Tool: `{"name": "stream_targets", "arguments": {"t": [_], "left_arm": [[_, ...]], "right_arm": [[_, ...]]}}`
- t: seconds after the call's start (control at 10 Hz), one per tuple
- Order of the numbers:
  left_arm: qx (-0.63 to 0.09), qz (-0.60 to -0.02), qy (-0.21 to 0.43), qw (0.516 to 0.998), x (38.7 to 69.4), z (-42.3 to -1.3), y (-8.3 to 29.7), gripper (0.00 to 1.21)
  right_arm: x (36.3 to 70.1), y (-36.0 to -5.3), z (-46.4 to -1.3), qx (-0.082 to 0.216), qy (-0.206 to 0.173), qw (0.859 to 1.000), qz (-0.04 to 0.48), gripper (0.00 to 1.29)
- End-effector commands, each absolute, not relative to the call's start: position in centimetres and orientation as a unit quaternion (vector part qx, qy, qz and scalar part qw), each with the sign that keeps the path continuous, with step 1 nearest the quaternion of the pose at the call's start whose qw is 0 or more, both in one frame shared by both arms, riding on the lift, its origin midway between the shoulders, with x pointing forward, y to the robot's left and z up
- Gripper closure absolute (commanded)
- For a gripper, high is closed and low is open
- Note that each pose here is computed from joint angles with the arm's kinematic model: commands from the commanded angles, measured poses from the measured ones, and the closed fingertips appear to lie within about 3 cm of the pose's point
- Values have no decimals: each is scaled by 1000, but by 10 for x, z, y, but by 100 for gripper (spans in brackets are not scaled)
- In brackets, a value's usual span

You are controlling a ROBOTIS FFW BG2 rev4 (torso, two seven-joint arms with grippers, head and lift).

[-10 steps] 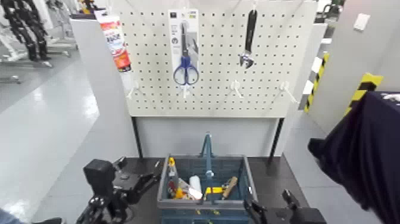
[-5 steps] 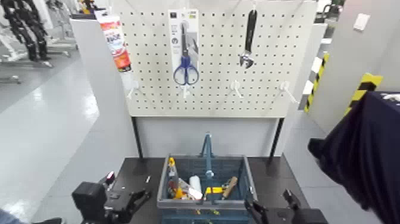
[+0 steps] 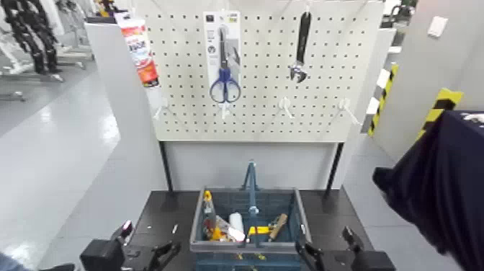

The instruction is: Put the red screwdriver into the crate.

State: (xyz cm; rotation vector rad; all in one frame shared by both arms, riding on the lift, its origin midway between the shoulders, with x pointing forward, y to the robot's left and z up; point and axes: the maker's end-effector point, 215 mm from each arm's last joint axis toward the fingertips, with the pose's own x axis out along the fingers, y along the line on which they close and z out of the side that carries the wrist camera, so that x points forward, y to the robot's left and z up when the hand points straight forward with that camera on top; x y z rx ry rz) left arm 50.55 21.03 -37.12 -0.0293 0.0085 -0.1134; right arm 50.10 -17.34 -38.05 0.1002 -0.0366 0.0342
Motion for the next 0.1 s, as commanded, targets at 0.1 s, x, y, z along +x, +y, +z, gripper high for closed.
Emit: {"name": "stream_targets", "arguments": {"t": [0.1], "left_arm": [[-16, -55, 3, 998, 503, -371, 211, 10]], "right_arm": [[502, -171, -384, 41, -10, 999, 22, 14]]}}
